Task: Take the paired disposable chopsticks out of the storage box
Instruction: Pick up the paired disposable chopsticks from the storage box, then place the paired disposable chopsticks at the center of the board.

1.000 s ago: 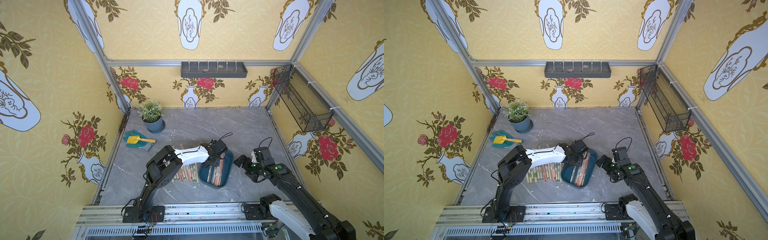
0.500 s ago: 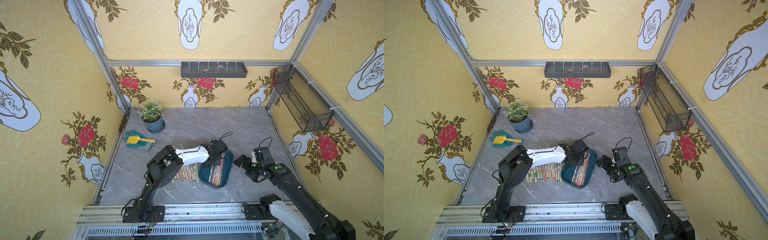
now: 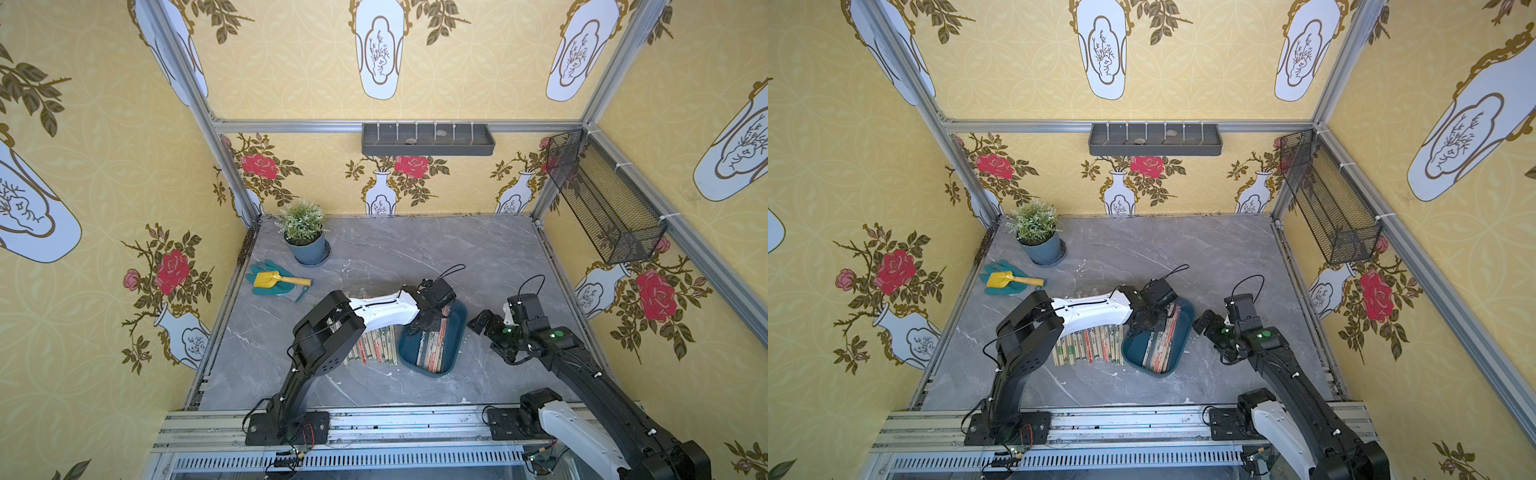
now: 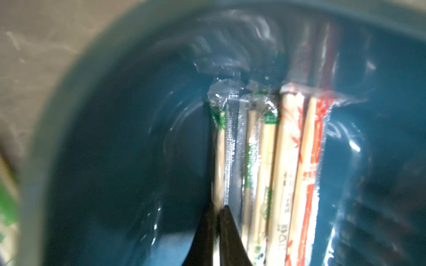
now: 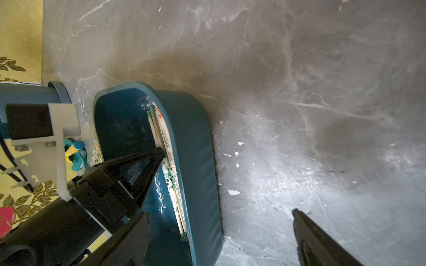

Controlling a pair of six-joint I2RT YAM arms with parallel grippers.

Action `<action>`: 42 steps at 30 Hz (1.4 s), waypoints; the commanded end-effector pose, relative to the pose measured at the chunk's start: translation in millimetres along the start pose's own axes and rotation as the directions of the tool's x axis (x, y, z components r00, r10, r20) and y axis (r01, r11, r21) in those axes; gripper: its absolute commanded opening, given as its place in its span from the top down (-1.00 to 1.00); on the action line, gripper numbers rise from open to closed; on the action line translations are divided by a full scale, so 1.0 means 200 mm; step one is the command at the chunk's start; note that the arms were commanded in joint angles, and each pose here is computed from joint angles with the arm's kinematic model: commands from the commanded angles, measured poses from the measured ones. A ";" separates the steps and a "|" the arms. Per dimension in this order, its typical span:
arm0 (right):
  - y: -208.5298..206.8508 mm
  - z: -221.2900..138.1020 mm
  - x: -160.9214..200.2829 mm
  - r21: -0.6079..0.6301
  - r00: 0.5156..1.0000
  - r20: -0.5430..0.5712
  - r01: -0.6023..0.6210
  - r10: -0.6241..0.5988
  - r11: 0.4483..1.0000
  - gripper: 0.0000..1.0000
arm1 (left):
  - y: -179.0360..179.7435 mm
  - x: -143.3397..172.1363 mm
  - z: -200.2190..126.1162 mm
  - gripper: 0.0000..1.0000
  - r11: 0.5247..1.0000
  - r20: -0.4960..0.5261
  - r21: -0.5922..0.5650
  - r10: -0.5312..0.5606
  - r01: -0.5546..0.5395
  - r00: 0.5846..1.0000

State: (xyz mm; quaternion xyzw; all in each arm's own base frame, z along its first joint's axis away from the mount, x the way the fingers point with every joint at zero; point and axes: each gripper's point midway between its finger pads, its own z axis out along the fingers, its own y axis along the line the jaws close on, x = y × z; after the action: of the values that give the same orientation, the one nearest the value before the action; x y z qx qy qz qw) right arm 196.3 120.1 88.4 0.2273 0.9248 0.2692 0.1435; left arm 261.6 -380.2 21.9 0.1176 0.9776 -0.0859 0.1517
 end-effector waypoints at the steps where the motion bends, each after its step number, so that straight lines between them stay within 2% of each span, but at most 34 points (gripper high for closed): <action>1: 0.02 -0.01 -0.02 -0.016 1.000 0.014 0.015 -0.014 1.000 -0.95 | 0.06 0.01 -0.03 0.94 0.998 -0.013 -0.051 0.025 -0.025 1.000; 6: 0.03 -0.01 -0.02 -0.017 1.000 0.013 0.015 -0.014 1.000 -0.95 | 0.04 -0.04 -0.13 1.00 0.998 0.035 -0.039 0.041 -0.040 0.999; 11: 0.03 0.00 -0.02 -0.021 1.000 0.013 0.015 -0.014 1.000 -0.95 | 0.04 -0.14 -0.31 1.00 0.999 0.119 -0.018 0.042 -0.040 0.992; 16: 0.06 -0.01 -0.03 -0.034 1.000 0.012 0.023 -0.022 0.999 -0.95 | 0.14 -0.22 -0.48 1.00 0.999 0.194 -0.048 0.002 0.008 0.981; 23: 0.13 -0.04 -0.05 -0.072 0.999 0.019 0.050 -0.049 0.996 -0.95 | 0.56 -0.19 -0.58 1.00 0.972 0.226 -0.160 -0.133 0.172 0.965; 30: 0.22 -0.07 -0.06 -0.123 0.996 0.021 0.093 -0.092 0.988 -0.95 | 1.07 0.03 -0.57 1.00 0.890 0.222 -0.296 -0.289 0.347 0.931; 33: 0.25 -0.07 -0.06 -0.134 0.995 0.017 0.105 -0.103 0.985 -0.95 | 1.23 0.13 -0.58 1.00 0.849 0.229 -0.337 -0.346 0.407 0.910; 42: 0.35 -0.02 0.01 -0.144 0.987 0.001 0.158 -0.160 0.977 -0.95 | 1.56 0.28 -0.58 1.00 0.746 0.263 -0.406 -0.459 0.529 0.849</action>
State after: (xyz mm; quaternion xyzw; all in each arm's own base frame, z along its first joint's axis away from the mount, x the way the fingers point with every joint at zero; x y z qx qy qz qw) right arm 208.1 166.5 123.4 0.1403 0.9241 0.3203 0.1542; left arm 256.9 -60.1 74.7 -0.1805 0.9553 0.0903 0.2161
